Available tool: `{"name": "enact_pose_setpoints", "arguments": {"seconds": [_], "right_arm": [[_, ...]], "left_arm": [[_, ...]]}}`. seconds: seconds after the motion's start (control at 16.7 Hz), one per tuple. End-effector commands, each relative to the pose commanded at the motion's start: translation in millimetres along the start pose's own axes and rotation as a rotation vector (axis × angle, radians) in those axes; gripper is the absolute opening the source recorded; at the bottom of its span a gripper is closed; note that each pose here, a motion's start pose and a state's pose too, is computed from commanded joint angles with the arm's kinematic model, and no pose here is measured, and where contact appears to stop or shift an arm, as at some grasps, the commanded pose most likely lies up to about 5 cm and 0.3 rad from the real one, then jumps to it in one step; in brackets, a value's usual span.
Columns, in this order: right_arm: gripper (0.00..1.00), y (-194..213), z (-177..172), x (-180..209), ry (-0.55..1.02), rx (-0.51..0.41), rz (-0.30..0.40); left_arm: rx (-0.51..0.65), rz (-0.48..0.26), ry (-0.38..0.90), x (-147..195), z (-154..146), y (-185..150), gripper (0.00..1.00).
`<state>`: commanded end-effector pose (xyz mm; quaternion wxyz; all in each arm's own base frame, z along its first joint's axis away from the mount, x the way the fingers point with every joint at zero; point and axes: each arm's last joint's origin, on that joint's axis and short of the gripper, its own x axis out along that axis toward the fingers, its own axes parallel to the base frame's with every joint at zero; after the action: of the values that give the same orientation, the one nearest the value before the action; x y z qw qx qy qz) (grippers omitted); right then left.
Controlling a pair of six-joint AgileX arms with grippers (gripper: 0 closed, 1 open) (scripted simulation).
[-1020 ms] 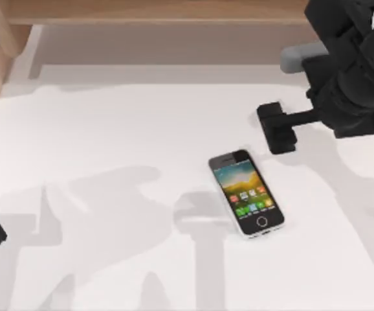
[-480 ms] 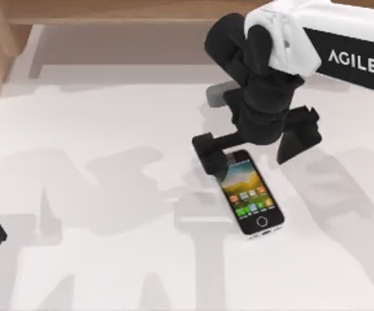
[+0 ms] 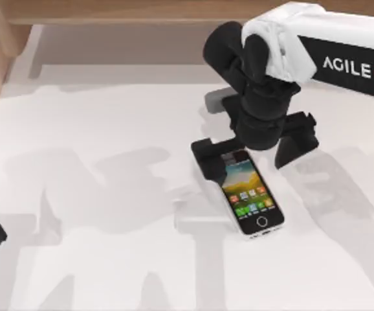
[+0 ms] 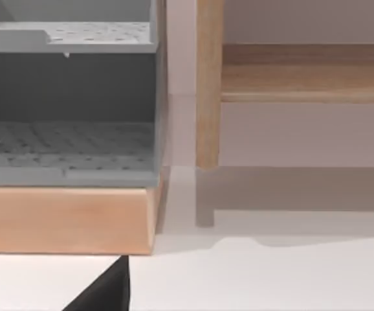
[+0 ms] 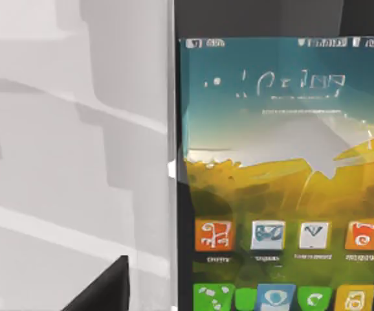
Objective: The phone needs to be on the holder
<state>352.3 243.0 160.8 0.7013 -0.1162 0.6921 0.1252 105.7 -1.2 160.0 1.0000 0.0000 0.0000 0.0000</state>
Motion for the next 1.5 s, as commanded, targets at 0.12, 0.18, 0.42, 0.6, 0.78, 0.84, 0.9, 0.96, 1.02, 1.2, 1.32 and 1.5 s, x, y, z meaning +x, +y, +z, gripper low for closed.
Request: {"name": "enact_pose_setpoints", "arguments": {"seconds": [0.12, 0.18, 0.42, 0.6, 0.78, 0.84, 0.9, 0.96, 1.02, 1.2, 1.32, 1.5], "right_arm": [[1.0, 1, 2, 21, -0.005, -0.001, 0.001], [1.0, 1, 2, 34, -0.01, 0.0, 0.003], [1.0, 1, 0, 66, -0.004, 0.0, 0.001], [1.0, 1, 0, 66, -0.004, 0.0, 0.001], [0.77, 1, 0, 66, -0.004, 0.0, 0.001], [0.7, 1, 0, 66, -0.004, 0.0, 0.001], [0.62, 1, 0, 66, -0.004, 0.0, 0.001], [0.55, 1, 0, 66, -0.004, 0.0, 0.001], [0.47, 1, 0, 66, -0.004, 0.0, 0.001], [0.25, 1, 0, 66, -0.004, 0.0, 0.001], [0.1, 1, 0, 66, -0.004, 0.0, 0.001], [0.0, 1, 0, 66, -0.004, 0.0, 0.001]], "left_arm": [[0.0, 0.0, 0.0, 0, 0, 0, 1.0], [0.0, 0.0, 0.0, 0, 0, 0, 1.0], [0.0, 0.0, 0.0, 0, 0, 0, 1.0], [0.0, 0.0, 0.0, 0, 0, 0, 1.0], [0.0, 0.0, 0.0, 0, 0, 0, 1.0], [0.0, 0.0, 0.0, 0, 0, 0, 1.0], [0.0, 0.0, 0.0, 0, 0, 0, 1.0], [0.0, 0.0, 0.0, 0, 0, 0, 1.0], [0.0, 0.0, 0.0, 0, 0, 0, 1.0], [0.0, 0.0, 0.0, 0, 0, 0, 1.0], [0.0, 0.0, 0.0, 0, 0, 0, 1.0], [0.0, 0.0, 0.0, 0, 0, 0, 1.0]]}}
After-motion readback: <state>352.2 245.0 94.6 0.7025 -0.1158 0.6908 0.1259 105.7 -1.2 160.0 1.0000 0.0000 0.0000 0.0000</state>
